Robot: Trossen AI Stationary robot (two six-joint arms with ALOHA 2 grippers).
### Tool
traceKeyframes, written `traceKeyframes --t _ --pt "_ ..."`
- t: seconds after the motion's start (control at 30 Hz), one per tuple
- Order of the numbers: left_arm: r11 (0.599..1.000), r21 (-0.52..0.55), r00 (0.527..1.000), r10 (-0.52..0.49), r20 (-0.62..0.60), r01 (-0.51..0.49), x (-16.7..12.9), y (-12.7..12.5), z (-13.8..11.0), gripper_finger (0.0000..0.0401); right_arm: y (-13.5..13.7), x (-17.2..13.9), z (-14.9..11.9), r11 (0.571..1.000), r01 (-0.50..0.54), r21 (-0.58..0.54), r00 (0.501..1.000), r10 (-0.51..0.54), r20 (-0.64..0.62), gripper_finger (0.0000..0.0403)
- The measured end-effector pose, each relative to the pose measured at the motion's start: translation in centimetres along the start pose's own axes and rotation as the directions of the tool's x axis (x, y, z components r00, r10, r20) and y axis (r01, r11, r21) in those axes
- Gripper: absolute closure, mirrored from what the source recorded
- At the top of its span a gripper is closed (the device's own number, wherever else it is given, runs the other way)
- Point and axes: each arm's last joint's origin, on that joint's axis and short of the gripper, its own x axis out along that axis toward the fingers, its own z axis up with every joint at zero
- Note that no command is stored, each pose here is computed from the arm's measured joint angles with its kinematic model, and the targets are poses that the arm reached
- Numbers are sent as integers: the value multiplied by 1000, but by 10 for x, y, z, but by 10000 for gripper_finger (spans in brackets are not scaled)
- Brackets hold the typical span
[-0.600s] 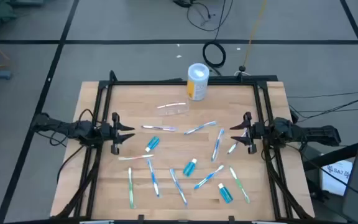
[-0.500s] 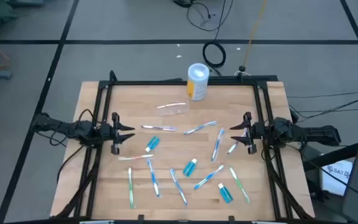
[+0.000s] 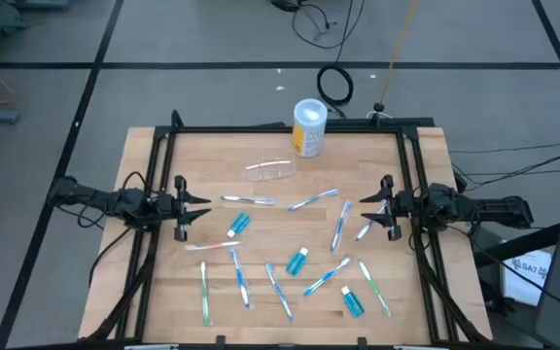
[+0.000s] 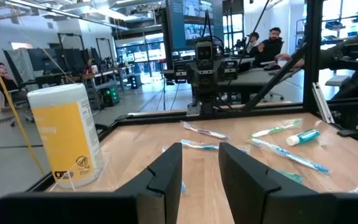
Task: Pick & Place toothbrushing station
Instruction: Put the orange toothbrush into the left section of the transparent organizer
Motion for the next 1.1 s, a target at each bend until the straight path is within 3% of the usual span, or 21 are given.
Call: traceKeyframes --t 1.1 --pt "999 -50 1000 0 0 0 0 0 0 288 0 0 0 1000 0 0 1000 0 2 232"
